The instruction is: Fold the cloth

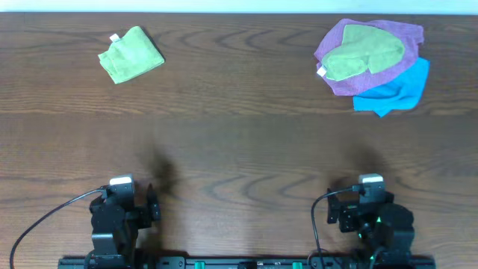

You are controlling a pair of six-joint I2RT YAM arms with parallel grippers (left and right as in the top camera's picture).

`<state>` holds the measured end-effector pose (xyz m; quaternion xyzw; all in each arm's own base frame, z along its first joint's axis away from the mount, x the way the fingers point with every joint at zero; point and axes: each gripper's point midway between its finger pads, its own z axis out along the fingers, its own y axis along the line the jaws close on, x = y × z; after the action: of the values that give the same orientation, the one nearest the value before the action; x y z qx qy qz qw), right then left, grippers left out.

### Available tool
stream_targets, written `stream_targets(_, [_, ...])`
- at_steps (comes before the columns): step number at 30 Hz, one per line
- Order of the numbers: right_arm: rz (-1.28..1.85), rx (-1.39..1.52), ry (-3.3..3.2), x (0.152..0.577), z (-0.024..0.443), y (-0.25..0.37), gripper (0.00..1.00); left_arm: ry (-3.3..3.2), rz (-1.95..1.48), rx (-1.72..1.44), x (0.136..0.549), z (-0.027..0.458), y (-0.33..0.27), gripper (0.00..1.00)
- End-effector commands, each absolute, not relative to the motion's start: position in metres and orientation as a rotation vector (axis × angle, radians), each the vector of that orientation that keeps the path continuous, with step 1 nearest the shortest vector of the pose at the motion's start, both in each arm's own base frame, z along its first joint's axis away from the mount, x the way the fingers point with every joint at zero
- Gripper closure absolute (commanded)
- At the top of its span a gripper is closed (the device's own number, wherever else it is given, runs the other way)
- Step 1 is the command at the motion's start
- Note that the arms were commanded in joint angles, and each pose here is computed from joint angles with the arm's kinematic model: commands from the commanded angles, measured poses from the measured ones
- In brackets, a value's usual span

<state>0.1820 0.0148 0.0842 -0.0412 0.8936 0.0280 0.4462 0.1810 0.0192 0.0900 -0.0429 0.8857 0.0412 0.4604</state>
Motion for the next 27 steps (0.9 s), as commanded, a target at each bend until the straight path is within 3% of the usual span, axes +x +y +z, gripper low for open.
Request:
stream_targets(1, [0.044,-0.11,2.211,0.1823,0.0764,0.0119,0.01,2.177,0.117,-0.095,0.1808,0.0891,0.0203,0.05])
stream_targets(27, [0.015,-0.095,2.215,0.1828,0.0697,0.0074,0.01,2.177,0.117,-0.095,0.1808,0.0891,0.0203,0.05])
